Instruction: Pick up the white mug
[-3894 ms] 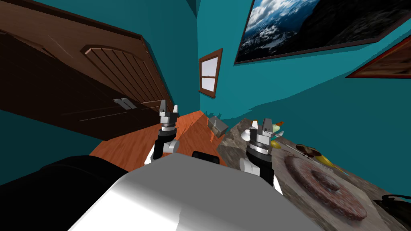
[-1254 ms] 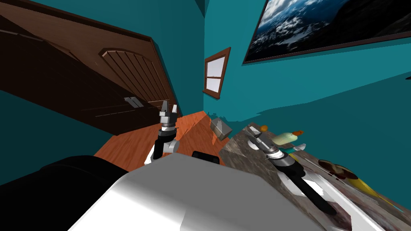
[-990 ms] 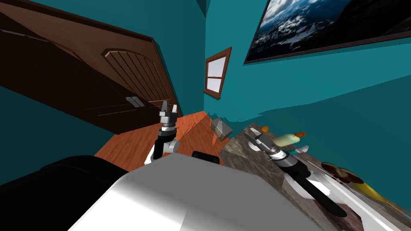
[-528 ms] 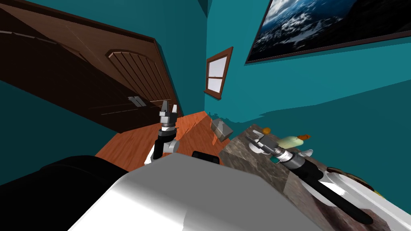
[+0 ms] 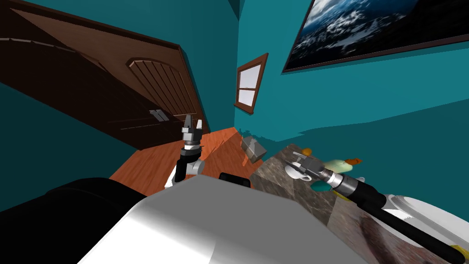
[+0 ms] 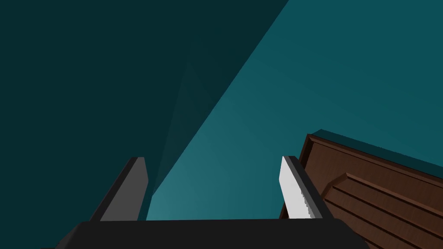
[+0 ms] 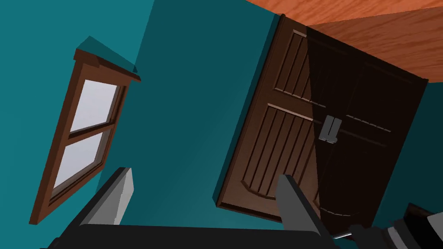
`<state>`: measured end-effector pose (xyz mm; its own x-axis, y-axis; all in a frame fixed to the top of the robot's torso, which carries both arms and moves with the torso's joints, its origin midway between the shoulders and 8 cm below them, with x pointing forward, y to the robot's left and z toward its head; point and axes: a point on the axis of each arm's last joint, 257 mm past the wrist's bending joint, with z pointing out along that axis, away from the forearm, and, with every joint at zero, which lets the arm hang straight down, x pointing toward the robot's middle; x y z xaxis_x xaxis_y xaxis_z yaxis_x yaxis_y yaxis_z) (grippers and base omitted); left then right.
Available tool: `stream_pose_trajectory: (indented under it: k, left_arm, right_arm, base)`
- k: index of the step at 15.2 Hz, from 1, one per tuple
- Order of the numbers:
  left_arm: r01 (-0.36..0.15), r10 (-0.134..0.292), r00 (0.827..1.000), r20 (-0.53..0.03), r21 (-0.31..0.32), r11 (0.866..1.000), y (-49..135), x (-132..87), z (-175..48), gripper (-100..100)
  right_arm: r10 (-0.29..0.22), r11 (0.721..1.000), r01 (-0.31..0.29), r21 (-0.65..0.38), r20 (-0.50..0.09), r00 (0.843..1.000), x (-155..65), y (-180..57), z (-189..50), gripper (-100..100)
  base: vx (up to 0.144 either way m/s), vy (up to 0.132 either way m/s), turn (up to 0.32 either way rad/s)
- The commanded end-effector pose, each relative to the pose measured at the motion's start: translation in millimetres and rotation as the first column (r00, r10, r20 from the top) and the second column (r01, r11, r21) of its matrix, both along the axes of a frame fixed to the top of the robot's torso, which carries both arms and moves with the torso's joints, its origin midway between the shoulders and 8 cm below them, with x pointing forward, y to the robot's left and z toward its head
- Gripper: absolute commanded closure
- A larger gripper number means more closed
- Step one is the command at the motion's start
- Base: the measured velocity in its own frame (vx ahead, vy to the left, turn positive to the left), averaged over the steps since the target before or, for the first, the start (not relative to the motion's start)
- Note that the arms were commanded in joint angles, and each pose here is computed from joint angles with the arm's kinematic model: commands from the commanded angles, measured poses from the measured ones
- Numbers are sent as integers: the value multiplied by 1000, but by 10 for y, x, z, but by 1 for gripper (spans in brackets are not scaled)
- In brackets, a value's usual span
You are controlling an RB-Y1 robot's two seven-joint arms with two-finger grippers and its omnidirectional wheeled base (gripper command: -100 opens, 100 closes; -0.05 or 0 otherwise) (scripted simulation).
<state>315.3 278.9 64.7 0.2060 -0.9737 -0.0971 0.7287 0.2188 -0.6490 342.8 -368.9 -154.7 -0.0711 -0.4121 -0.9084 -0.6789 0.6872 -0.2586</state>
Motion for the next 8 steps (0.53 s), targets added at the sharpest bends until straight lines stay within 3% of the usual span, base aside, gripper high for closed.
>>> stream_pose_trajectory:
  k: [1, 3, 6, 7, 8]
  left_arm:
    - [0, 0, 1000, 0, 0, 1000, 0, 0, 0, 0]
    - [0, 0, 1000, 0, 0, 1000, 0, 0, 0, 0]
    - [0, 0, 1000, 0, 0, 1000, 0, 0, 0, 0]
    - [0, 0, 1000, 0, 0, 1000, 0, 0, 0, 0]
    - [0, 0, 1000, 0, 0, 1000, 0, 0, 0, 0]
  right_arm:
    - [10, 994, -13, -110, -31, 999, -66, -228, -135, -100]
    - [24, 991, -29, -128, -37, 999, -53, -223, -121, -100]
    - [37, 957, -64, -283, -99, 994, -161, -585, -312, -100]
    - [48, 952, -77, -296, -103, 993, -147, -582, -298, -100]
    - [47, 929, -94, -358, -137, 989, -227, -766, -399, -100]
  base:
    - [31, -30, 78]
    - [27, -29, 45]
    - [34, -21, 69]
    - [33, -28, 73]
    - [41, -24, 78]
